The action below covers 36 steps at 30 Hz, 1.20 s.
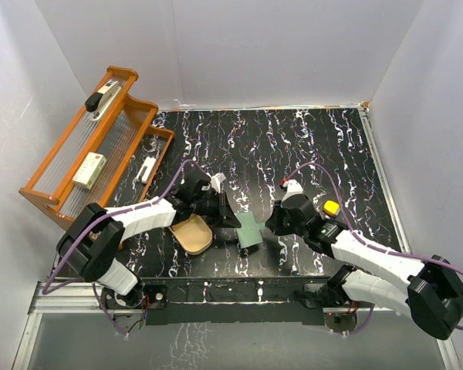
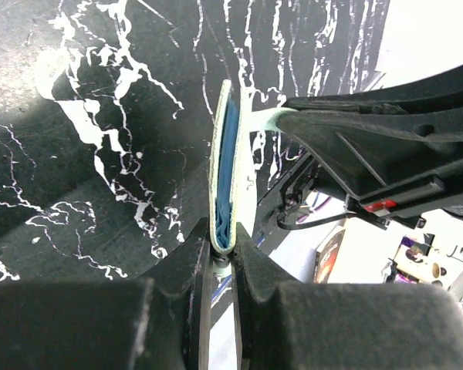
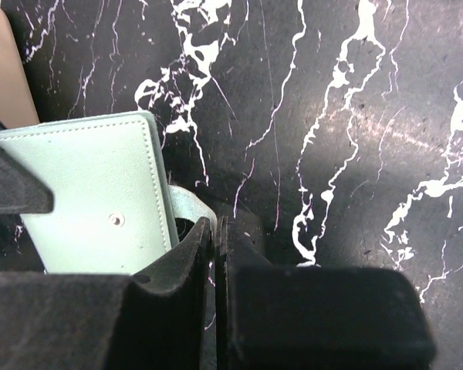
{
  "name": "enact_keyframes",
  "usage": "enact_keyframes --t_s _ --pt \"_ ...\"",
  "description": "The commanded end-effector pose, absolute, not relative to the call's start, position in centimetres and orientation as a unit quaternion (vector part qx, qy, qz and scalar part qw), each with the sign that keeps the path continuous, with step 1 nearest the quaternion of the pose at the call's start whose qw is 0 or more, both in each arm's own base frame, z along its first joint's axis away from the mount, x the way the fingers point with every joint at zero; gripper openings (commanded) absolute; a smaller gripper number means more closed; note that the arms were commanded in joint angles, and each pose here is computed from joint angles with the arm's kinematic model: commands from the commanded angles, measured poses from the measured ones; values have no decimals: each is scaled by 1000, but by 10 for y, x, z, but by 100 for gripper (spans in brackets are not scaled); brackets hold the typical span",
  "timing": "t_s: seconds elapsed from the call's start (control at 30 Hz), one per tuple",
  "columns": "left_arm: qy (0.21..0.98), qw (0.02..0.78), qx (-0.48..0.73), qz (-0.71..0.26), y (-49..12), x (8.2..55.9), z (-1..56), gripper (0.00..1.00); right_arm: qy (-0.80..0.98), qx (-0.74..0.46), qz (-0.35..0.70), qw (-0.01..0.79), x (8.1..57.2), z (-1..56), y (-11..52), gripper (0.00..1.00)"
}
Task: Put the credit cards into the card holder
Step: Open the card holder at the center of the board.
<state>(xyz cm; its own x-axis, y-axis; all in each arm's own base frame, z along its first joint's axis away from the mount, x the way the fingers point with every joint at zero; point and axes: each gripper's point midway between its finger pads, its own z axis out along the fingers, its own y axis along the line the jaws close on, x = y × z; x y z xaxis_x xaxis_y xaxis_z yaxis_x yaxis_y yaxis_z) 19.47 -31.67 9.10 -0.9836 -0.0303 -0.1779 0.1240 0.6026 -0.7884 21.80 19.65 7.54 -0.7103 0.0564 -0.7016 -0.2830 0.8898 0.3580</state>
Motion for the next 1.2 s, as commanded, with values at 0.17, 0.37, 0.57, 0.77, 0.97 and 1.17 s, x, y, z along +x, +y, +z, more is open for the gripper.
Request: enact_keyframes --t_s 0.17,0.37,0.57,0.77,0.97,1.17 --pt "915 83 22 -395 -310 200 70 40 909 -69 239 335 205 77 200 0" --pt "925 105 24 -366 -302 206 78 54 899 -72 259 345 203 92 203 0" --pt "908 98 38 -405 -311 199 99 60 876 -73 317 357 201 132 220 0" --pt "903 111 39 -412 -310 198 105 64 856 -64 359 367 201 155 232 0" --pt "904 101 41 -413 -310 194 99 64 866 -57 349 353 203 141 232 0" --pt "895 104 48 -431 -313 192 107 65 849 -61 377 366 207 160 242 0"
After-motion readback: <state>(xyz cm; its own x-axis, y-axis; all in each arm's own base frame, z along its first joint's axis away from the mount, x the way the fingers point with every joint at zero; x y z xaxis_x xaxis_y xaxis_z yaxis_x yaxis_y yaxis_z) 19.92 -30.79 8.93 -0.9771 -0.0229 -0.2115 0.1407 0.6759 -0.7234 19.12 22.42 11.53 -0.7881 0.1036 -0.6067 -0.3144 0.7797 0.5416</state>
